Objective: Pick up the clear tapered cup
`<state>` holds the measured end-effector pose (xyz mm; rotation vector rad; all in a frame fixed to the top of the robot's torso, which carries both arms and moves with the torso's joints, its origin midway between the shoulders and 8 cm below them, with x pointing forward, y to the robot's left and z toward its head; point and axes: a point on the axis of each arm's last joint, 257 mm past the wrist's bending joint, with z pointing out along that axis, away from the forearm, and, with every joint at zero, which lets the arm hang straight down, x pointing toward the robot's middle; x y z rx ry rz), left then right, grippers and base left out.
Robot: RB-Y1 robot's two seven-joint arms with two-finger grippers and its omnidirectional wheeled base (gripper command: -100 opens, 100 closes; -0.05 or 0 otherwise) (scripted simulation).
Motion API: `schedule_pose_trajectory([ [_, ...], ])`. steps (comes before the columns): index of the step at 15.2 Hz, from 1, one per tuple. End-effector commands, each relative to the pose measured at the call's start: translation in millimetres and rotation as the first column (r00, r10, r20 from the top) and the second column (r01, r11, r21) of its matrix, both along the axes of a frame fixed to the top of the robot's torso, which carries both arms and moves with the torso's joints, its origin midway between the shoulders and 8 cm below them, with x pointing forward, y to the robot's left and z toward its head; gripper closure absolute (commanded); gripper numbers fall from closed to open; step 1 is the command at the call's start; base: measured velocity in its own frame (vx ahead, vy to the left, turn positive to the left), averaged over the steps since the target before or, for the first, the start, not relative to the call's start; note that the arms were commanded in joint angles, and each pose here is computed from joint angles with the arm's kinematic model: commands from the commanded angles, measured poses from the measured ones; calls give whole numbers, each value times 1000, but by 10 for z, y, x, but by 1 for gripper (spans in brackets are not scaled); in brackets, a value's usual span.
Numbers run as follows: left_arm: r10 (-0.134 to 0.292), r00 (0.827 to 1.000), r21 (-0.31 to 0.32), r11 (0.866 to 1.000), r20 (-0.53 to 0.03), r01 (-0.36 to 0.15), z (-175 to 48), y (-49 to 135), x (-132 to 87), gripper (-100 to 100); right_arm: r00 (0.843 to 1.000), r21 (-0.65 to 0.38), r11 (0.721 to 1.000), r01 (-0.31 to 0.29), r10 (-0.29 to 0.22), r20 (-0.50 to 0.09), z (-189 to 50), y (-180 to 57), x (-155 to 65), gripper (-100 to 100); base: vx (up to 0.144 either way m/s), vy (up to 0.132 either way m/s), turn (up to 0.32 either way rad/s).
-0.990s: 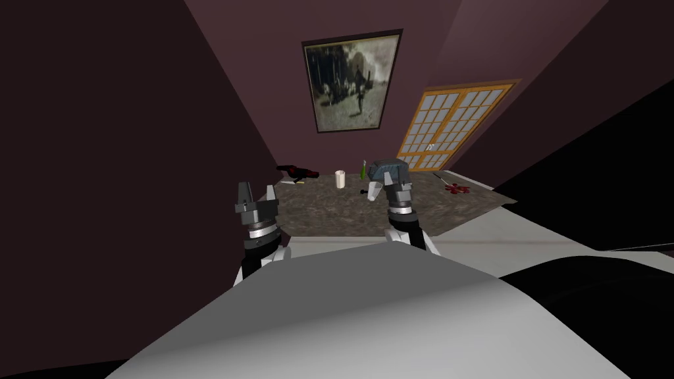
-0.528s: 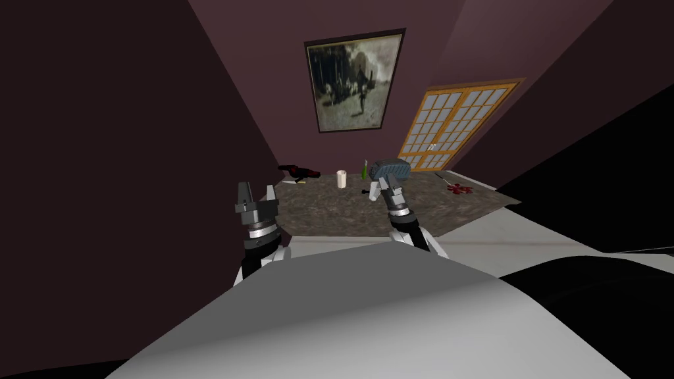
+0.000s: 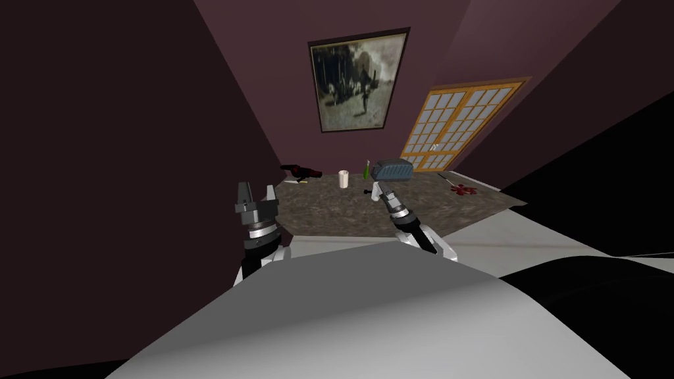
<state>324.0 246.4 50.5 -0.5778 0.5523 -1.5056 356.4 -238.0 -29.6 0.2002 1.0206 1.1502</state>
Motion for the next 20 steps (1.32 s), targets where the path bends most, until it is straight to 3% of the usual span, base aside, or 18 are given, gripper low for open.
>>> schedule_pose_trajectory([
  [1,0,1000,0,1000,0,0,0,0,0,0,1000,-72,997,-4,2,-29,-160,-13,39,-100,4,27,27],
  [6,0,1000,0,1000,0,0,0,0,0,0,998,-172,985,-27,17,-61,-323,-37,65,-100,5,28,24],
  [7,0,1000,0,1000,0,0,0,0,0,0,996,-226,974,-28,9,-83,-468,-91,94,-100,6,27,33],
  [12,0,1000,0,1000,0,0,0,0,0,0,993,-334,941,-57,19,-115,-630,-157,112,-100,9,30,30],
  [13,0,1000,0,1000,0,0,0,0,0,0,991,-384,921,-58,6,-135,-771,-239,135,-100,11,29,39],
  [18,0,1000,0,1000,0,0,0,0,0,0,986,-494,865,-94,12,-166,-918,-350,146,-100,10,30,35],
  [20,0,1000,0,1000,0,0,0,0,0,0,983,-555,825,-106,1,-186,-1050,-465,160,-100,10,34,46],
])
